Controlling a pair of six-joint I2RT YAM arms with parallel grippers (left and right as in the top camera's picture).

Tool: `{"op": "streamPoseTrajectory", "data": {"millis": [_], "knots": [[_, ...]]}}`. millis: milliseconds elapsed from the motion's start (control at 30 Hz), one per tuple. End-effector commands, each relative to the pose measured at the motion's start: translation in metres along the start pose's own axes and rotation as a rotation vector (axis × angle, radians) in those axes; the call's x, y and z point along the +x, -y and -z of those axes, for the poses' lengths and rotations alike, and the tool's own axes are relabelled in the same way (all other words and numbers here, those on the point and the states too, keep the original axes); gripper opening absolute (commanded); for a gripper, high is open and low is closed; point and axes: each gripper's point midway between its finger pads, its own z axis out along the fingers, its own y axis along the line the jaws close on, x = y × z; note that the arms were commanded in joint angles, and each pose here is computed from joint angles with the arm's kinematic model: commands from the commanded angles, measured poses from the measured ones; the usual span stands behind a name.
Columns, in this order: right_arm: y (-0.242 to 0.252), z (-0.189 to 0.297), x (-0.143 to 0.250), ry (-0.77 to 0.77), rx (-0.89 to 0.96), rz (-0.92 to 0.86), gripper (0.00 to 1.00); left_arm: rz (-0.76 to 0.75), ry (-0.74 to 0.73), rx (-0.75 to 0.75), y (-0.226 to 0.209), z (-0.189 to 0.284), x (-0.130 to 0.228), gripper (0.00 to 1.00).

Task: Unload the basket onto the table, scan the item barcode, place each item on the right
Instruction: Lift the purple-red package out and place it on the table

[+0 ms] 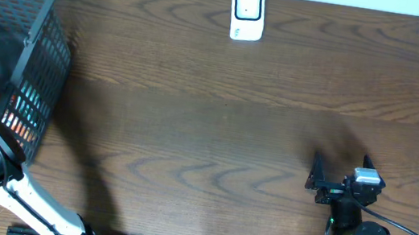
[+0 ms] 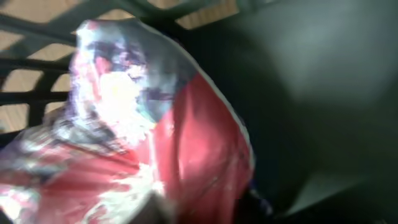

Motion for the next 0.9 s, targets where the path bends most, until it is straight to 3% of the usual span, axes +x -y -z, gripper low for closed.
{"op": "streamPoseTrajectory", "data": {"millis": [0, 133, 267, 533, 633, 767, 867], "knots": [[-0.001, 0.000, 0.000, 0.002, -0.001, 0.011, 0.99, -0.020, -0.050, -0.001, -0.001, -0.004, 0.011, 0.08], [-0.001, 0.000, 0.000, 0.002, -0.001, 0.011, 0.99, -0.009, -0.043, 0.036, -0.005, 0.017, 0.010, 0.07], [-0.001, 0.000, 0.000, 0.002, -0.001, 0.011, 0.99, 0.031, 0.012, 0.182, -0.001, 0.061, 0.003, 0.07], [-0.001, 0.000, 0.000, 0.002, -0.001, 0.011, 0.99, 0.209, 0.309, 0.748, -0.001, 0.237, -0.019, 0.07], [-0.001, 0.000, 0.000, 0.002, -0.001, 0.011, 0.99, 0.281, 0.419, 0.888, -0.018, 0.294, -0.018, 0.07], [-0.001, 0.000, 0.000, 0.002, -0.001, 0.011, 0.99, 0.326, 0.476, 1.097, -0.031, 0.359, 0.001, 0.07], [-0.001, 0.000, 0.000, 0.002, -0.001, 0.011, 0.99, 0.207, 0.458, 1.320, -0.014, 0.410, 0.028, 0.07]]}}
